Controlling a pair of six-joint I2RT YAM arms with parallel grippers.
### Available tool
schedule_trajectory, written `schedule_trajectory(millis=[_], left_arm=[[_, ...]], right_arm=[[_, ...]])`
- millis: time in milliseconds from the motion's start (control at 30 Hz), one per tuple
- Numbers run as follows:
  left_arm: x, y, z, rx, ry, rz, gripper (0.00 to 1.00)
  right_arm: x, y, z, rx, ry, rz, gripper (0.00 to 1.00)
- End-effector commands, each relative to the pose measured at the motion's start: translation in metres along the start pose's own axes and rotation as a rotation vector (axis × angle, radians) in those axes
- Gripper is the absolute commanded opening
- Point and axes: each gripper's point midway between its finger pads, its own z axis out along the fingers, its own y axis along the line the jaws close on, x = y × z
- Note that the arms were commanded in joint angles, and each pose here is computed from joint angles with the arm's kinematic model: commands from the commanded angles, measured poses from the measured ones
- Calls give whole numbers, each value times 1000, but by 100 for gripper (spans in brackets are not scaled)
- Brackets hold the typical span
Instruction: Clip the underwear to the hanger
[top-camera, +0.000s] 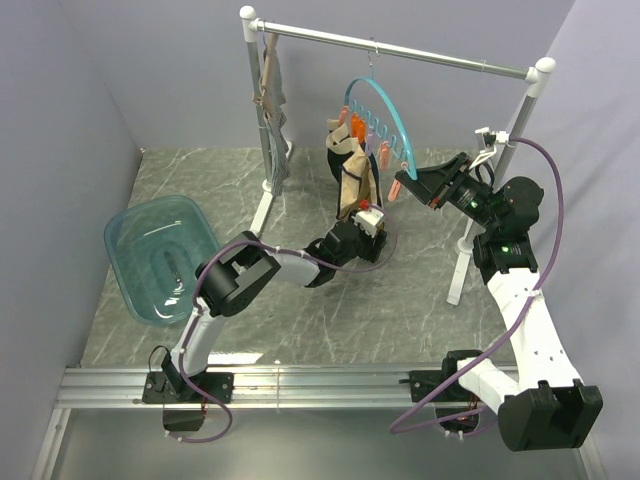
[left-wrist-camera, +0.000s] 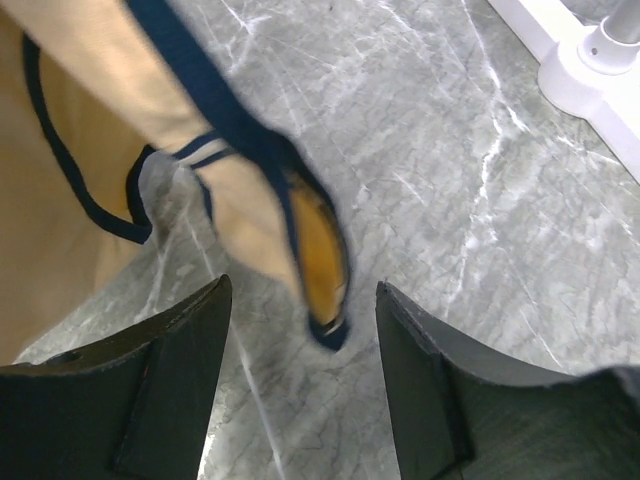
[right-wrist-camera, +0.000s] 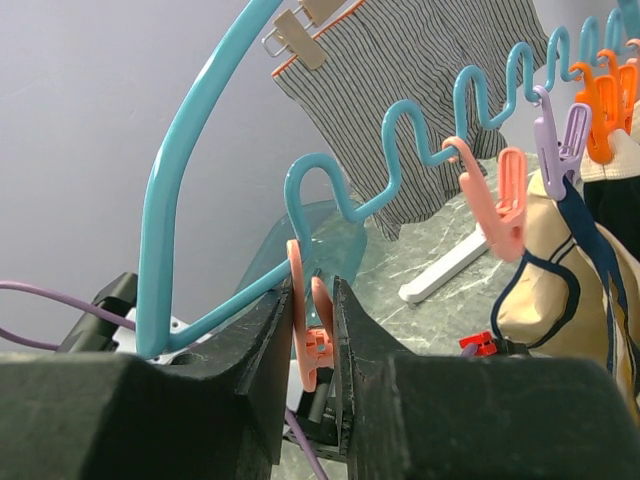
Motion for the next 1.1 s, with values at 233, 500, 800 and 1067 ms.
schedule_trajectory(millis=[233, 500, 800, 1067], left_arm=[[-38, -13, 5, 34, -107, -20, 49], [-83, -29, -34, 149, -214, 75, 0], [-119, -71, -108, 453, -358, 352, 0], [-152, -68, -126, 469, -425, 434, 0]], right_arm=[[-15, 12, 0, -18, -52, -46, 0], [-12, 4, -1, 7, -54, -57, 0], [-4, -4, -2, 25, -51, -68, 0], [-6, -7, -3, 45, -58, -87, 0]])
